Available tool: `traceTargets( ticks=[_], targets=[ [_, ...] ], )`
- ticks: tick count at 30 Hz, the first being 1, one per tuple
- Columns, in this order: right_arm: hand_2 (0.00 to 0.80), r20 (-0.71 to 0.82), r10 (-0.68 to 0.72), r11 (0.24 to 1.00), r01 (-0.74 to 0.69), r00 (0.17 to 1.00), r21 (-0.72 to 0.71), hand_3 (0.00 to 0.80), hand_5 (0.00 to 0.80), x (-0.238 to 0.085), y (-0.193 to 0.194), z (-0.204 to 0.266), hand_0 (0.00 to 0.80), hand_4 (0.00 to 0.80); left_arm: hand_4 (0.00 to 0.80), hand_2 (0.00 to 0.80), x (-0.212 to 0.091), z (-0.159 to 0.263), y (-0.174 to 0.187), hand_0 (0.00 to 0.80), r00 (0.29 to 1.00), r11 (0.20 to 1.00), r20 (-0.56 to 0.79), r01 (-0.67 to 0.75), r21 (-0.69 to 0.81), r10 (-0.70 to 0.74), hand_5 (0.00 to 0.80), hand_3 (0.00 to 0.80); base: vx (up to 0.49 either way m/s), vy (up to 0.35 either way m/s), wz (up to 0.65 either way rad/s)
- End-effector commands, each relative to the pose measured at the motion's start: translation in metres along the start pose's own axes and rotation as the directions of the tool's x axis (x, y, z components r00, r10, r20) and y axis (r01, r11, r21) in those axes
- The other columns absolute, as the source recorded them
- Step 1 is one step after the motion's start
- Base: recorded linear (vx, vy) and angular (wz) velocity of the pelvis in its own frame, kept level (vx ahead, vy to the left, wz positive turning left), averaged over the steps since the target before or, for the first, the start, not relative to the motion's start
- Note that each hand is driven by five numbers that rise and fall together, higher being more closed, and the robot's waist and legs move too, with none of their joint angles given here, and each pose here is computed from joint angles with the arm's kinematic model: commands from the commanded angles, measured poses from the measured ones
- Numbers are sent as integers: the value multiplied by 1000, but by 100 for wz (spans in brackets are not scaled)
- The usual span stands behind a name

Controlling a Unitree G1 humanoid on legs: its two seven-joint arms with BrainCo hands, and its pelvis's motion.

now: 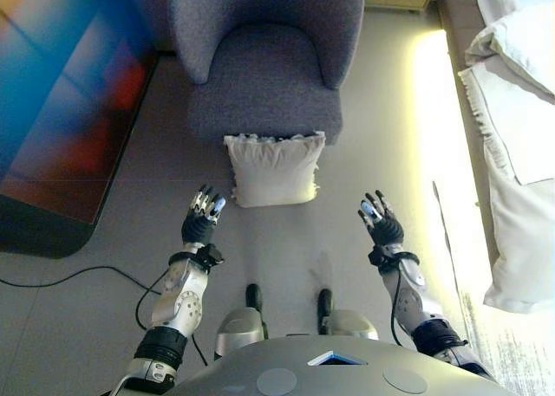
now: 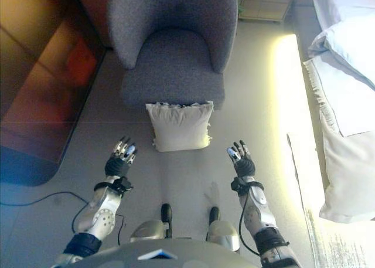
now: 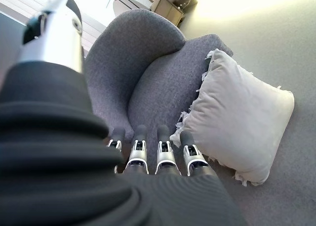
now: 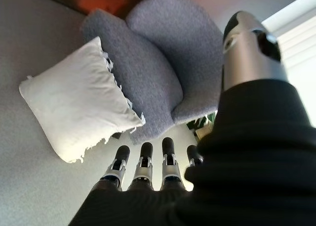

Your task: Pick up the cushion and take it to the sofa

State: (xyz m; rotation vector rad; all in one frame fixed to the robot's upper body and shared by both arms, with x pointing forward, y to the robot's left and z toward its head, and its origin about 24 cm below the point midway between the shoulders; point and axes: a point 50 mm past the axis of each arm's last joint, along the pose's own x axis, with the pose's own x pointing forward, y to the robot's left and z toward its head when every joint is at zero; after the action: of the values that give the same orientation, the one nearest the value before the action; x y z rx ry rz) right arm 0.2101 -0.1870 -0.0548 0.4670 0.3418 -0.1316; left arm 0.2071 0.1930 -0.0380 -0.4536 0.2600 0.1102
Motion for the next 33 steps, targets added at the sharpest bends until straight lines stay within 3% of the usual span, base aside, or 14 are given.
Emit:
traceTargets(
  ticks=[1,17,21,33],
  targets=[
    [0,135,79,997,-81,988,7,0,0,5,22,24,0,0,0,0,10,20,-13,0,994,996,93,58,70,-64,0,0,0,0,0],
    [0,137,80,997,-82,987,10,0,0,2,23,21,0,0,0,0,5,17,-10,0,995,994,89,42,99,-51,0,0,4,1,0],
    [0,32,79,995,-80,996,60,0,0,2,21,9,0,0,0,0,4,14,-10,0,996,994,61,51,96,-57,0,0,27,15,0],
    [0,-63,193,977,-186,979,104,0,0,-12,23,-6,0,0,0,0,-10,6,3,0,997,997,2,81,-3,-81,0,0,53,67,-5]
  ],
)
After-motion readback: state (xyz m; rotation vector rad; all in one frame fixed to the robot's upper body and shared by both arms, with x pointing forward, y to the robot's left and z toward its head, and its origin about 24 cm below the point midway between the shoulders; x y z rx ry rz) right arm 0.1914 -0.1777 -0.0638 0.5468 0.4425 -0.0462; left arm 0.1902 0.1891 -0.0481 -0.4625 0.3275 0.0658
